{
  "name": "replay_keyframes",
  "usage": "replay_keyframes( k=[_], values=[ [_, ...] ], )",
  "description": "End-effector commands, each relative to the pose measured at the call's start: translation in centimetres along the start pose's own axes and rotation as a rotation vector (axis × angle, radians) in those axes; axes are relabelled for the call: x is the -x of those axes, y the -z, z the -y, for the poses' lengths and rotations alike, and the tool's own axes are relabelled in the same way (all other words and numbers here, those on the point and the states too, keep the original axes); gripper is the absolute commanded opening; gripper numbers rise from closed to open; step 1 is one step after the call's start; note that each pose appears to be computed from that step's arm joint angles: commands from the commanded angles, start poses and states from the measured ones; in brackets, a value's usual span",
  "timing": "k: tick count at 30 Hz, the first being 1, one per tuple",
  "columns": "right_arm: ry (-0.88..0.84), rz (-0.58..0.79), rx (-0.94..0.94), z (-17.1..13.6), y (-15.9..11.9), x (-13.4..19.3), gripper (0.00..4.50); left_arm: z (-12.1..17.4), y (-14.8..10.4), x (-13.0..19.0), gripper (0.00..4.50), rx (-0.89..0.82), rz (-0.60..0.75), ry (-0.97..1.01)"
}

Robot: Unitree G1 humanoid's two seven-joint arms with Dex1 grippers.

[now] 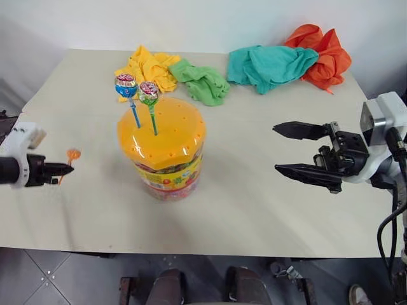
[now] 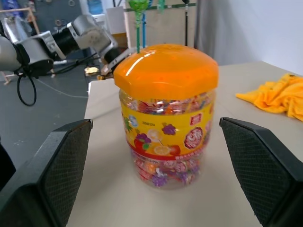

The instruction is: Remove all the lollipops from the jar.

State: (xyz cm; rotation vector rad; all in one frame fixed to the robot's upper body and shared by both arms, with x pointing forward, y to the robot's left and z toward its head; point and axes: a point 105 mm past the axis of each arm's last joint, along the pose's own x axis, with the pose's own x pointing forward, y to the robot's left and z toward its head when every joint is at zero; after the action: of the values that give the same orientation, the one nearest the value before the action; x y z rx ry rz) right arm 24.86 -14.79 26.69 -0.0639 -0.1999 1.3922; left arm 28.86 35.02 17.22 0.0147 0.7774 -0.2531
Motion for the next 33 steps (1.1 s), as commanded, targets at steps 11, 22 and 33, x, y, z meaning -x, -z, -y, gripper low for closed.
replay_keyframes(
  k=[11,22,33],
  values=[
    [0.015,0.017,0.06,0.5,-0.7,0.0,4.5,-0.2,-0.1,0.3,1.85,0.084,0.014,-0.059],
    [0.057,-0.02,0.106,1.0,-1.4,1.2,4.5,3.6,-6.7,4.5,4.49,-0.142,0.236,0.136],
    [0.05,-0.124,0.143,0.5,-2.6,0.3,4.5,10.7,-11.0,8.7,4.49,-0.464,0.763,0.78]
  ],
)
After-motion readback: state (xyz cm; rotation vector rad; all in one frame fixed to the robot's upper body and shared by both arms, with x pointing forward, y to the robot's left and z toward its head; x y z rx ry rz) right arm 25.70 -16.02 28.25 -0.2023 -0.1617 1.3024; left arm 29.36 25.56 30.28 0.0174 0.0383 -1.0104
